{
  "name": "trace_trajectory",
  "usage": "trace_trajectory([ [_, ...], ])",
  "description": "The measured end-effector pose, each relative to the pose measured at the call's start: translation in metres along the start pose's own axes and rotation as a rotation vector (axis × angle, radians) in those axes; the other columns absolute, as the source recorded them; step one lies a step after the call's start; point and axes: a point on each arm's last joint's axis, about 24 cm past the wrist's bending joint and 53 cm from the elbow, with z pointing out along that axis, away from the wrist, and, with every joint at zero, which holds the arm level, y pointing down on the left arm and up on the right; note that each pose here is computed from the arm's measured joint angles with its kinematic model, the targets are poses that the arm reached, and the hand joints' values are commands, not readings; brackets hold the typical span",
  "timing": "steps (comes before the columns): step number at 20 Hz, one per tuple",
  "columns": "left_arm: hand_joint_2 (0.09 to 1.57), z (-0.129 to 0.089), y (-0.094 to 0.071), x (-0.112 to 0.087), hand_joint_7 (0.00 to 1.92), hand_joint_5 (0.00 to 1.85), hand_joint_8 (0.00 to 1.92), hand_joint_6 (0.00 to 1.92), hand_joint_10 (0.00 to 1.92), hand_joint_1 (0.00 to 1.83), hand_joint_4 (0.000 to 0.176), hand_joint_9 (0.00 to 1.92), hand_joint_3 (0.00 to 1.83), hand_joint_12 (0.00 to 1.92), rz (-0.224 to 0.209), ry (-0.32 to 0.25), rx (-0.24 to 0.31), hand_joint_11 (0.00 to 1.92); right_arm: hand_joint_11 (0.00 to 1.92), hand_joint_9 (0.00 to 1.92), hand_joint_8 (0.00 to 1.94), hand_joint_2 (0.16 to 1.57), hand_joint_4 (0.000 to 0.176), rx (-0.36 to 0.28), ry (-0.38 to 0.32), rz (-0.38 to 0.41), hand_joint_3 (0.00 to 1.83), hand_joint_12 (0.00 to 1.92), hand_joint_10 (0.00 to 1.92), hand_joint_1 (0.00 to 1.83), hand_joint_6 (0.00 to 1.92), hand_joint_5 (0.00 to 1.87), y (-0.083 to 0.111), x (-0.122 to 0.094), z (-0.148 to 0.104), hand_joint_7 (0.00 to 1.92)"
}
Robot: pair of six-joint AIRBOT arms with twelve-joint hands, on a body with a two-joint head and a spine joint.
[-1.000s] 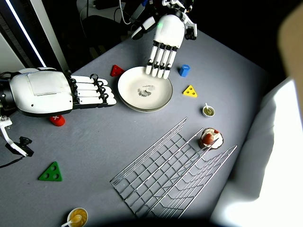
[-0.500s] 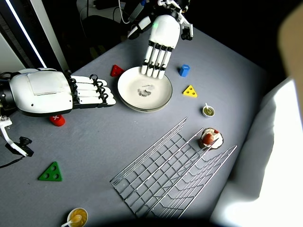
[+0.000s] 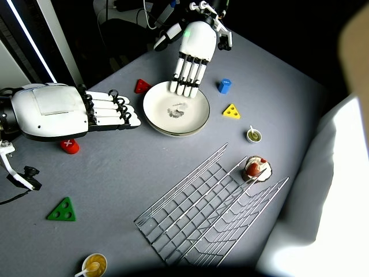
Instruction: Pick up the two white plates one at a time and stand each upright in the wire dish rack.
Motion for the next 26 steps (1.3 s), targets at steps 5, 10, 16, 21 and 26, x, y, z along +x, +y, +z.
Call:
trace_trajectory([
  [5, 0.92, 0.018, -0.007, 0.001, 0.15, 0.12, 0.00, 0.00, 0.01, 0.00, 0.000, 0.13, 0.00, 0.01, -0.023, -0.010, 0.025, 0.13, 0.21, 0.23, 0.00, 0.97, 0.000, -0.006, -0.004, -0.015, 0.00, 0.01, 0.00, 0.10, 0.00, 0.21, 0.001, -0.001, 0.000, 0.23],
  [10, 0.92, 0.042, -0.019, -0.008, 0.14, 0.12, 0.00, 0.00, 0.01, 0.00, 0.000, 0.13, 0.00, 0.01, -0.028, -0.032, 0.064, 0.12, 0.22, 0.24, 0.01, 0.97, 0.000, -0.018, -0.037, -0.088, 0.00, 0.01, 0.01, 0.10, 0.01, 0.23, 0.005, -0.007, 0.003, 0.25],
  [16, 0.92, 0.063, -0.032, -0.019, 0.12, 0.09, 0.00, 0.00, 0.00, 0.00, 0.000, 0.12, 0.00, 0.01, -0.017, -0.055, 0.097, 0.12, 0.25, 0.22, 0.01, 0.89, 0.000, 0.012, -0.197, -0.158, 0.00, 0.02, 0.01, 0.46, 0.01, 0.17, 0.005, -0.054, 0.014, 0.20],
  [21, 0.93, 0.063, -0.031, -0.019, 0.13, 0.10, 0.00, 0.01, 0.01, 0.00, 0.000, 0.13, 0.00, 0.01, -0.014, -0.053, 0.097, 0.14, 0.25, 0.18, 0.01, 0.86, 0.000, 0.049, -0.223, -0.239, 0.01, 0.02, 0.01, 1.04, 0.01, 0.20, -0.001, -0.063, 0.014, 0.16],
  [26, 0.92, 0.062, -0.029, -0.019, 0.15, 0.13, 0.01, 0.01, 0.00, 0.00, 0.000, 0.12, 0.00, 0.01, -0.011, -0.052, 0.095, 0.15, 0.27, 0.21, 0.01, 0.86, 0.000, 0.031, -0.186, -0.293, 0.00, 0.03, 0.01, 1.17, 0.01, 0.27, 0.005, -0.049, 0.018, 0.21],
])
